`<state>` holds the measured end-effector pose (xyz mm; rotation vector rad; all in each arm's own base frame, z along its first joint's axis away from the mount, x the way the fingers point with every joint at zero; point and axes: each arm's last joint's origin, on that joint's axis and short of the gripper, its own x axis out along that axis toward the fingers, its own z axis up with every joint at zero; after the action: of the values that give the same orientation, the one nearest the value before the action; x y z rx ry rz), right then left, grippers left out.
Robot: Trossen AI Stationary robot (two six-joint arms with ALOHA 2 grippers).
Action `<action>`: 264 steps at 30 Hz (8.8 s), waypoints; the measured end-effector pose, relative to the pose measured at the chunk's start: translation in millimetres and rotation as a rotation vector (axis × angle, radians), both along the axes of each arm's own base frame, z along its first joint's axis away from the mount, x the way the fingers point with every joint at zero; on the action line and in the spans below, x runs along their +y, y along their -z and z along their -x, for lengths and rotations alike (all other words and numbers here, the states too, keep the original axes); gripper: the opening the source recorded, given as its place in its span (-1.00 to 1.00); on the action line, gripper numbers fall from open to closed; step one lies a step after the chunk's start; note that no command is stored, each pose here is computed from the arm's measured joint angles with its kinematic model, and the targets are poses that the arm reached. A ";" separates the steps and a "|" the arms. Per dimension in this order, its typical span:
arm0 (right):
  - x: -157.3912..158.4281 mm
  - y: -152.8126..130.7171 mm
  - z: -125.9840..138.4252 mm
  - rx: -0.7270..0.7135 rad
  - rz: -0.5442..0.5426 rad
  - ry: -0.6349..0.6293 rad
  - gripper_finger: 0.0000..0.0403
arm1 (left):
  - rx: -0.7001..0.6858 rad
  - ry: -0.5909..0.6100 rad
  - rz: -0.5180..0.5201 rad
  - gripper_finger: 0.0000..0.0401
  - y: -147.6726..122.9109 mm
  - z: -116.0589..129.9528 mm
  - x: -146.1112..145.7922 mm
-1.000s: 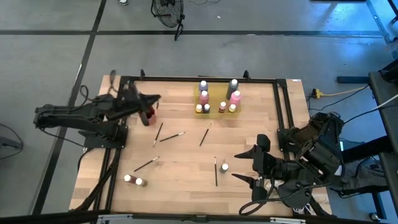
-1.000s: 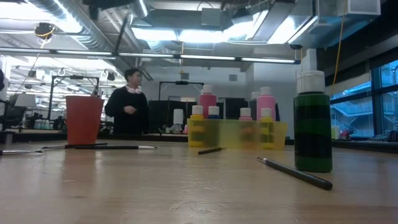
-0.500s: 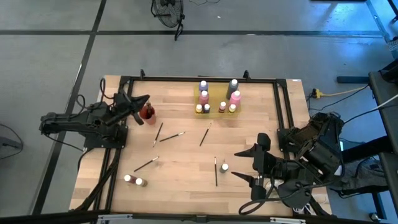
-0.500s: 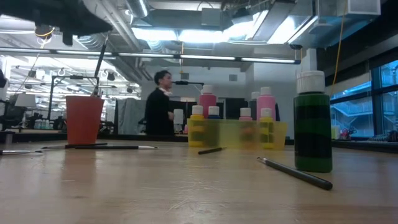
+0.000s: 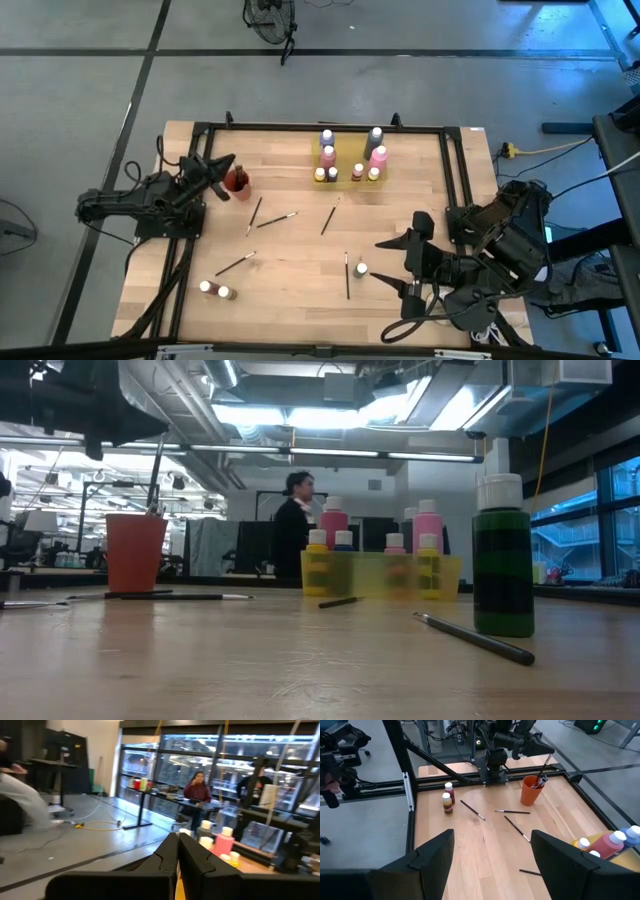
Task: Pick & Place Paint Supplies
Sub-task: Put the silver paint brush into the orange cup, then put the small yellow paint bottle into the yellow bin
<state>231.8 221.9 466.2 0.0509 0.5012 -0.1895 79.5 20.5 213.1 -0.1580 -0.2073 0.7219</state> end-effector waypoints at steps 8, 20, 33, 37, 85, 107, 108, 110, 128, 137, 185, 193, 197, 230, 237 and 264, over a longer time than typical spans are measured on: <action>0.0 0.1 0.1 0.001 0.000 0.000 0.33 | 0.074 -0.044 0.008 -0.99 7.1 1.2 0.9; -0.3 0.5 0.4 0.006 0.005 -0.001 0.33 | 0.111 -0.052 0.023 -0.98 11.6 1.1 1.1; -0.1 0.2 0.2 0.003 0.005 -0.002 0.33 | 0.143 -0.096 0.050 -0.81 16.5 1.9 2.0; 0.1 0.0 0.0 0.001 -0.001 -0.001 0.33 | 0.140 -0.092 0.071 -0.66 18.1 1.9 2.0; -17.2 -2.6 -16.4 -0.018 0.134 0.046 0.33 | 1.026 0.859 0.332 -0.33 -163.4 -70.5 -101.7; -38.3 3.6 -46.6 0.058 0.130 0.007 0.33 | 1.486 0.803 0.416 -0.38 -97.9 -91.7 -180.1; -38.3 3.4 -46.9 0.057 0.127 0.006 0.33 | 1.490 0.807 0.401 -0.38 -97.4 -90.9 -181.7; -38.2 3.5 -47.1 0.057 0.125 0.004 0.33 | 1.481 0.806 0.377 -0.38 -97.2 -89.8 -184.0; -34.0 5.3 -49.8 0.065 0.083 -0.033 0.33 | 1.517 0.930 0.369 -0.04 -89.0 -79.1 -189.2; -34.2 6.3 -49.0 0.078 0.090 -0.036 0.33 | 1.464 0.943 0.388 -0.03 -65.2 -78.7 -198.8; -36.3 9.2 -47.0 0.117 0.122 -0.043 0.33 | 1.387 0.825 0.580 -0.03 -38.1 -79.1 -201.8; -36.3 9.2 -47.0 0.118 0.123 -0.043 0.33 | 1.371 0.837 0.576 -0.03 -37.2 -80.8 -204.7; -36.3 9.2 -47.0 0.118 0.123 -0.044 0.33 | 1.413 0.867 0.521 -0.03 -32.3 -80.3 -209.0; -36.9 9.7 -46.8 0.124 0.127 -0.042 0.33 | 1.605 0.820 0.505 -0.03 19.8 -97.5 -234.6; -37.1 9.6 -46.8 0.123 0.130 -0.040 0.33 | 1.591 0.860 0.467 -0.03 19.4 -99.1 -236.2; -36.8 9.4 -47.1 0.121 0.124 -0.042 0.33 | 1.567 0.802 0.408 -0.30 35.6 -107.3 -242.4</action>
<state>278.8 185.1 456.8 -0.0928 0.6093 -0.1829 186.8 -222.0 177.5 -0.0166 1.4379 -0.0762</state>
